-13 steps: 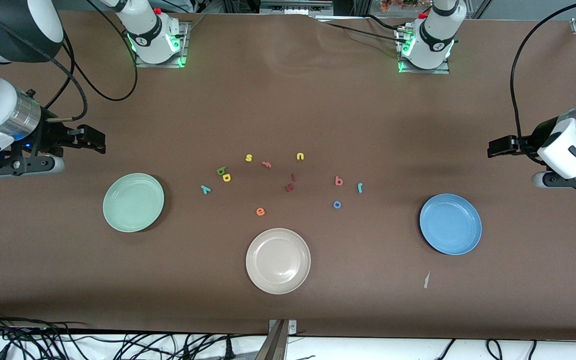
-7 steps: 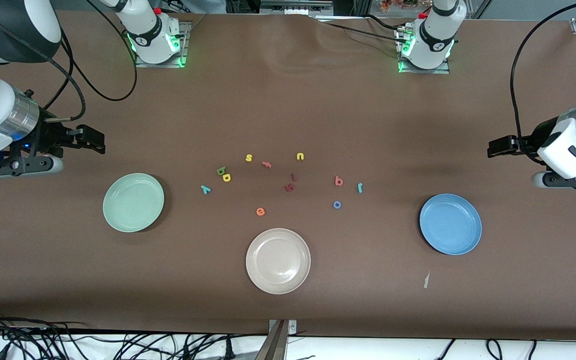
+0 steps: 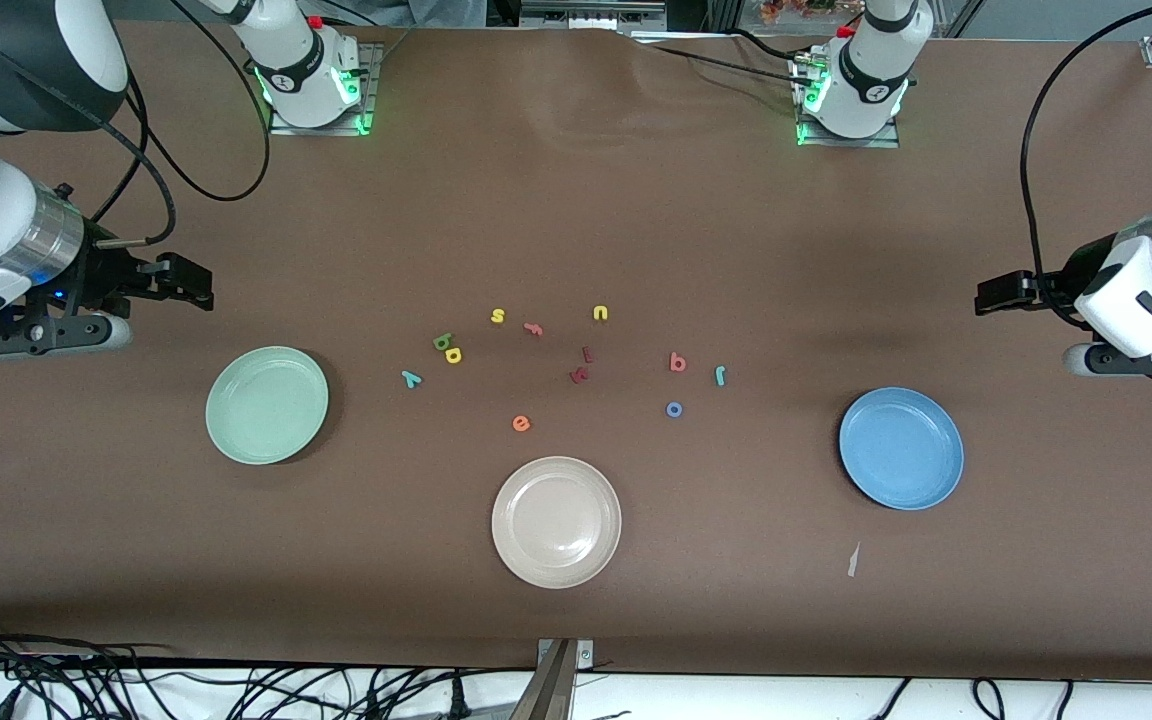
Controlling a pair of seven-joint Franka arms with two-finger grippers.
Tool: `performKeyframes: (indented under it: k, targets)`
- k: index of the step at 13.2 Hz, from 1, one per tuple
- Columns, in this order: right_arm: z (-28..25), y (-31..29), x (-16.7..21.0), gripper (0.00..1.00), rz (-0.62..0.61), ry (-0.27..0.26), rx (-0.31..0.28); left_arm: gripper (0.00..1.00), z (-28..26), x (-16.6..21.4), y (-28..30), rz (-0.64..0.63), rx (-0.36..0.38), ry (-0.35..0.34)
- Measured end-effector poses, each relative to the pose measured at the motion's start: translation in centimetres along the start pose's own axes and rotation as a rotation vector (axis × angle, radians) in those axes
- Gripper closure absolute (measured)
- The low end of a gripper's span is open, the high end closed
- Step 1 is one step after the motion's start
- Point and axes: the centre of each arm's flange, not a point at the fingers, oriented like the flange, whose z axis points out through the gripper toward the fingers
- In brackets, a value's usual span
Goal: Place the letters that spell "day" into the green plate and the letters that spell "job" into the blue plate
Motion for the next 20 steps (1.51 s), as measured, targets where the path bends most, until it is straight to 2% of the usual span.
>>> performKeyframes:
  k: [20]
  targets:
    - [0.0, 0.3, -0.2, 0.0, 0.003, 0.001, 0.0, 0.0, 0.0, -0.1, 1.4, 0.022, 0.004, 0.0]
